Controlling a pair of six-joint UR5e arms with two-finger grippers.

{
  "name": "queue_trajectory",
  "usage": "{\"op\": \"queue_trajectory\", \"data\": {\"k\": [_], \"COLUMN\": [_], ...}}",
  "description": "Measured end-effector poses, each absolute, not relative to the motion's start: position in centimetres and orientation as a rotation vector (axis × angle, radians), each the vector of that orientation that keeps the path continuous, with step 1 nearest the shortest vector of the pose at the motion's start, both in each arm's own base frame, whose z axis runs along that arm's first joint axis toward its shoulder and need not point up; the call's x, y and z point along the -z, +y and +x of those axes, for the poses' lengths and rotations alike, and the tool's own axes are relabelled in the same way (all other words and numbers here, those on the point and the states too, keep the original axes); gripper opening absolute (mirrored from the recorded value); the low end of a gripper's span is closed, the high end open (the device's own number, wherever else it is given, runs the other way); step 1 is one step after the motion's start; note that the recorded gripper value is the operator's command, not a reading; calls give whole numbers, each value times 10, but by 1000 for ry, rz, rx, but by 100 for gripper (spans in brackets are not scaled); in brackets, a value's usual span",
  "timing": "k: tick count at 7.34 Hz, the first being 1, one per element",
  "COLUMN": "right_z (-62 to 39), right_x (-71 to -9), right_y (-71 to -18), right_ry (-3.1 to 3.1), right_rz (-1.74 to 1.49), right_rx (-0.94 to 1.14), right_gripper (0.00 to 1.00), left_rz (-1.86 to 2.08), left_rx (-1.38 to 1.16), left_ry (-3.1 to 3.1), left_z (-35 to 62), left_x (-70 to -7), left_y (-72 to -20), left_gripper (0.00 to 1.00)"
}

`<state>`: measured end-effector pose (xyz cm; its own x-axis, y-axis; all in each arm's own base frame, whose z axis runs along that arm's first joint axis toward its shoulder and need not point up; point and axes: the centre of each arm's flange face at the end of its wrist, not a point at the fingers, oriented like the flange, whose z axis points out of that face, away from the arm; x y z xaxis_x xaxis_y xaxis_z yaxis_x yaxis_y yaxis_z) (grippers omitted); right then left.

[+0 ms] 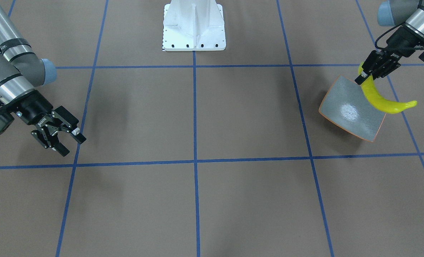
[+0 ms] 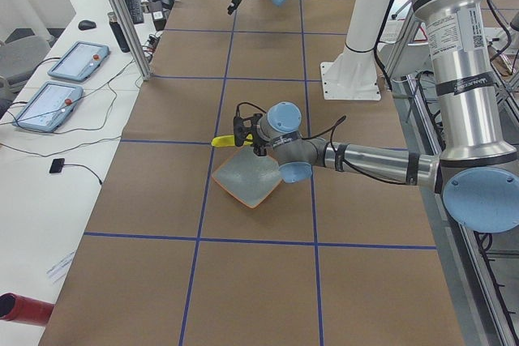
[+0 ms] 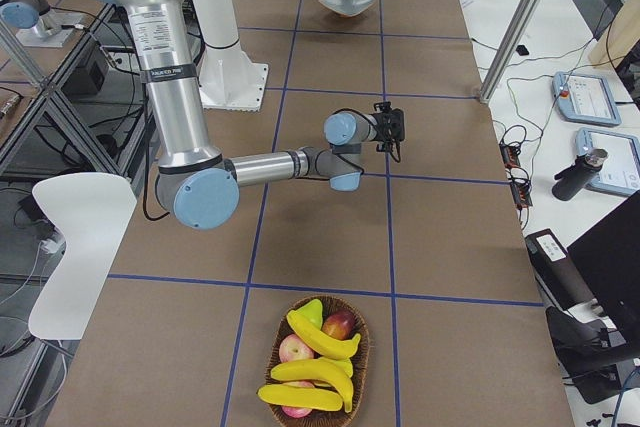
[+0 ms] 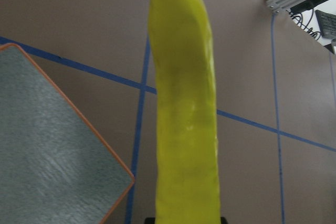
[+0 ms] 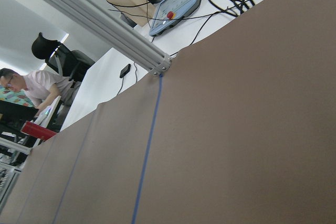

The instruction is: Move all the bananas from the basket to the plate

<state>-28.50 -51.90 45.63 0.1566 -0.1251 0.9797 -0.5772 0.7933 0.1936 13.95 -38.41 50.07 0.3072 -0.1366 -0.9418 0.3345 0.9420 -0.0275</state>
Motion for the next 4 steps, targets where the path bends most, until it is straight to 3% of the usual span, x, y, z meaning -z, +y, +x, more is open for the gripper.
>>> {"op": "queue_trajectory", "data": {"k": [4], "right_z": [-253], "right_x": [-472], "right_y": [-545], "right_ry": [-1208], "right_rz": [640], "right_rx": [-272], "right_gripper": [100], "left_rz": [82], "left_rx": [281], "left_ry": [1015], "left_z": [151], "left_x": [-534], "left_y": [-394], "left_gripper": [0]}}
